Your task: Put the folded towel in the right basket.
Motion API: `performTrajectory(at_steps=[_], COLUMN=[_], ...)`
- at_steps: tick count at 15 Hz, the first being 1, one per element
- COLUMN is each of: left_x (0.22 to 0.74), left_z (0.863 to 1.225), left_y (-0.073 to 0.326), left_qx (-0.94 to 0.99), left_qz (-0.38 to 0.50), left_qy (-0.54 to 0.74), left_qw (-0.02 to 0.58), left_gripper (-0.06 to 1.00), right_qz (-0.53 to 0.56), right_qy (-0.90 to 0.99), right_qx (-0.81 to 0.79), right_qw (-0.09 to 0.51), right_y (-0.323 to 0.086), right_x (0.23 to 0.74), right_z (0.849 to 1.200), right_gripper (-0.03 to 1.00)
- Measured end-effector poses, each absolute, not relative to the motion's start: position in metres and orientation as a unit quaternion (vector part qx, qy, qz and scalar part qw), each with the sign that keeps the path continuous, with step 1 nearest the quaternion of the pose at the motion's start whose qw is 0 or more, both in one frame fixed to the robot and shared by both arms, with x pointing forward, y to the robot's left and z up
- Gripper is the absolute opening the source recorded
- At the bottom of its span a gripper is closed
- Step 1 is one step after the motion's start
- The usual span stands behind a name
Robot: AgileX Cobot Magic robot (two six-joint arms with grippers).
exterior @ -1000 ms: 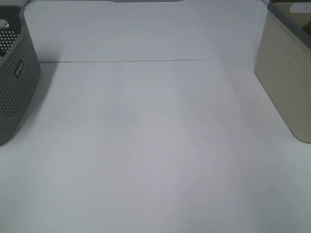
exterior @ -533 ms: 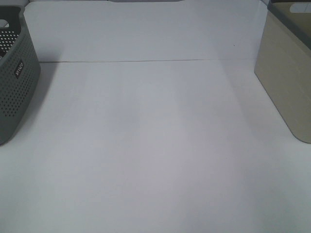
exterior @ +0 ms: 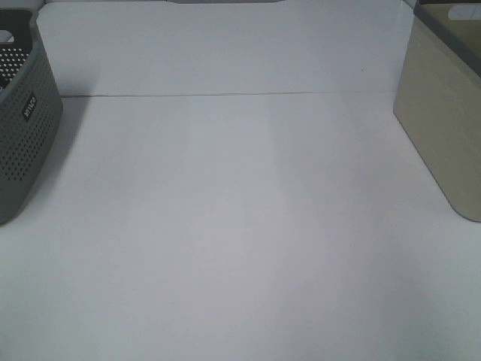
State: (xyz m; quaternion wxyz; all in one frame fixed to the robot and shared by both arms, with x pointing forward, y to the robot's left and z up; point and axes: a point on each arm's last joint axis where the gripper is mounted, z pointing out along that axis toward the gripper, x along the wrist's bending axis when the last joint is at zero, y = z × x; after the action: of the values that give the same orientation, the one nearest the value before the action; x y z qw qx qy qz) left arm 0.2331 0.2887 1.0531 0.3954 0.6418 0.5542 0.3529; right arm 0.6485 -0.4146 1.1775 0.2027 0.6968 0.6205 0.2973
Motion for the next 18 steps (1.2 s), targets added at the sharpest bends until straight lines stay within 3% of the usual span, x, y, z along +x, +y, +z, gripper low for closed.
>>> performTrajectory(at_steps=[4,8,16,18], left_x=[0.233,0.233,0.233,0.233], left_z=[1.053,1.053,1.053,1.053], left_y=[0.289,0.289,0.289,0.289], left_qx=[0.642,0.642,0.642,0.642], left_qz=[0.353,0.353,0.353,0.353], left_qy=[0.554,0.554,0.554,0.554], left_qw=[0.395,0.395,0.395,0.395], left_gripper=[0.00,0.00,0.00,0.00], right_qz=[0.312,0.259,0.193,0.187], right_qy=[0.666,0.716,0.733,0.733], right_qx=[0.646,0.618,0.642,0.647], right_qw=[0.206,0.195,0.116,0.094], right_y=[-0.351,-0.309,-0.300,-0.294], right_x=[0.620,0.585,0.468,0.409], right_z=[1.207,1.196,1.133,1.104], right_gripper=[0.98,0.98,0.98,0.98])
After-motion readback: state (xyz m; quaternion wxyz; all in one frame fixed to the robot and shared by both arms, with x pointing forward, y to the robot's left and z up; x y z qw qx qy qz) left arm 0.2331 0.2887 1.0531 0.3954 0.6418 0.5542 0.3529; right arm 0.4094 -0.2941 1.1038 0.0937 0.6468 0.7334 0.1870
